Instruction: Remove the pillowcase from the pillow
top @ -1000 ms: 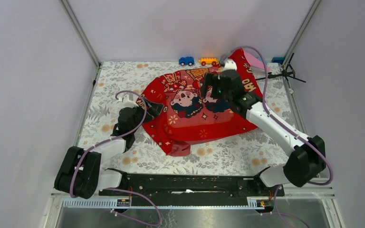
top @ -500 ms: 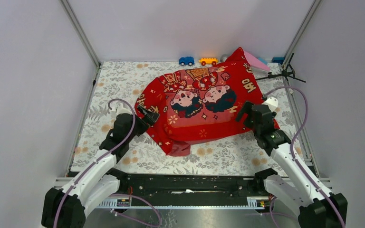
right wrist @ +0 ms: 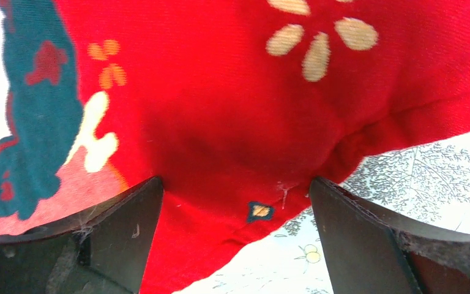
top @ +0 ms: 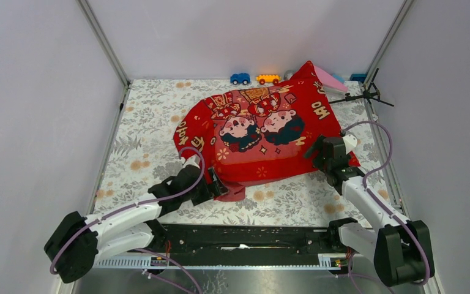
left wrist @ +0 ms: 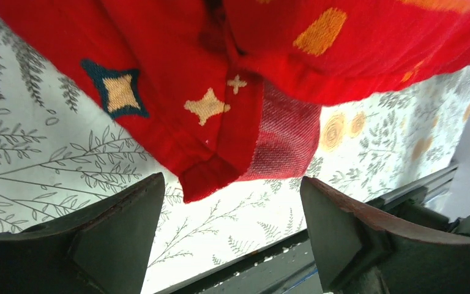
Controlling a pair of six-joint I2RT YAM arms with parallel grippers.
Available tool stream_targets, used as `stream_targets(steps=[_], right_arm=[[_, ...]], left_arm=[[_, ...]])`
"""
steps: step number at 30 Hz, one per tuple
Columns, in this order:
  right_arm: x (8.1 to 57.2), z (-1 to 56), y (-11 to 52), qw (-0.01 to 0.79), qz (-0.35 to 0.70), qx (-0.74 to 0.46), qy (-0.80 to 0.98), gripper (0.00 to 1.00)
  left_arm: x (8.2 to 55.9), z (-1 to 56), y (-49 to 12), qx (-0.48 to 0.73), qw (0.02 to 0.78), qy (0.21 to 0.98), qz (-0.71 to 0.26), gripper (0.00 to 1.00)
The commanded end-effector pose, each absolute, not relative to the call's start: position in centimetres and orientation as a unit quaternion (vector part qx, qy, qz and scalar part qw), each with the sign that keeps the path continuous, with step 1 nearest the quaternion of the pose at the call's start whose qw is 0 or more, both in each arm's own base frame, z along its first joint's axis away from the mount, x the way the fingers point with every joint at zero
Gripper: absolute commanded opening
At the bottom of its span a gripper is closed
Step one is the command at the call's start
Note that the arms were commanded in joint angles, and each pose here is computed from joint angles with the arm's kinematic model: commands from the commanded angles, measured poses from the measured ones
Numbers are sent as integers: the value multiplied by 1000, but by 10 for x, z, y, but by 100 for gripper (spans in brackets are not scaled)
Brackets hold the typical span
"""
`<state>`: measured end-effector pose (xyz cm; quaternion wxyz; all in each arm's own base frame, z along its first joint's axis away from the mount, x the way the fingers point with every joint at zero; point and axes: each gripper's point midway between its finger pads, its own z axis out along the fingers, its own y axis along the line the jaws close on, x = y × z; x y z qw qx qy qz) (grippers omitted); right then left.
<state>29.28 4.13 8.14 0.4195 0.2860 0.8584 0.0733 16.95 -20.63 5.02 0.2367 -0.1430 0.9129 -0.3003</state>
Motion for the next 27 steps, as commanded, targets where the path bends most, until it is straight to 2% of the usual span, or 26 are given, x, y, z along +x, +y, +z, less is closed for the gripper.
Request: stream_targets(steps=[1, 4, 7, 10, 12, 14, 15, 17, 19, 20, 22, 23, 27], right_arm=[[308, 85, 38, 443, 102, 306, 836, 92], [309, 99, 37, 467, 107, 297, 826, 75], [308, 112, 34, 489, 108, 291, 815, 49], [307, 120, 32, 501, 109, 286, 809, 25], [306, 125, 31, 506, 108, 286, 807, 13], [308, 137, 30, 515, 108, 283, 802, 6], [306, 142, 30, 514, 105, 281, 804, 5], [308, 158, 29, 524, 106, 277, 798, 4], [309, 176, 30, 537, 113, 275, 790, 7], [309, 182, 31, 540, 120, 273, 787, 17], [309, 186, 35, 536, 131, 275, 787, 75], [307, 182, 36, 527, 134, 282, 790, 97], [299, 152, 30, 495, 108, 302, 807, 100]], left_arm=[[172, 47, -210, -135, 247, 919, -276, 87], [173, 37, -212, -118, 239, 928, -259, 84], [179, 29, -212, -104, 242, 936, -234, 77], [191, 30, -214, -94, 256, 938, -215, 56], [200, 34, -214, -81, 270, 938, -202, 33], [209, 43, -205, -79, 288, 939, -168, 5], [215, 50, -196, -85, 304, 938, -142, 0], [226, 70, -177, -96, 338, 931, -97, 0], [234, 95, -159, -109, 369, 921, -63, 0], [238, 108, -152, -115, 382, 915, -56, 0], [242, 131, -141, -128, 404, 904, -51, 0], [244, 143, -136, -137, 415, 898, -56, 0], [246, 174, -116, -168, 452, 873, -64, 0]])
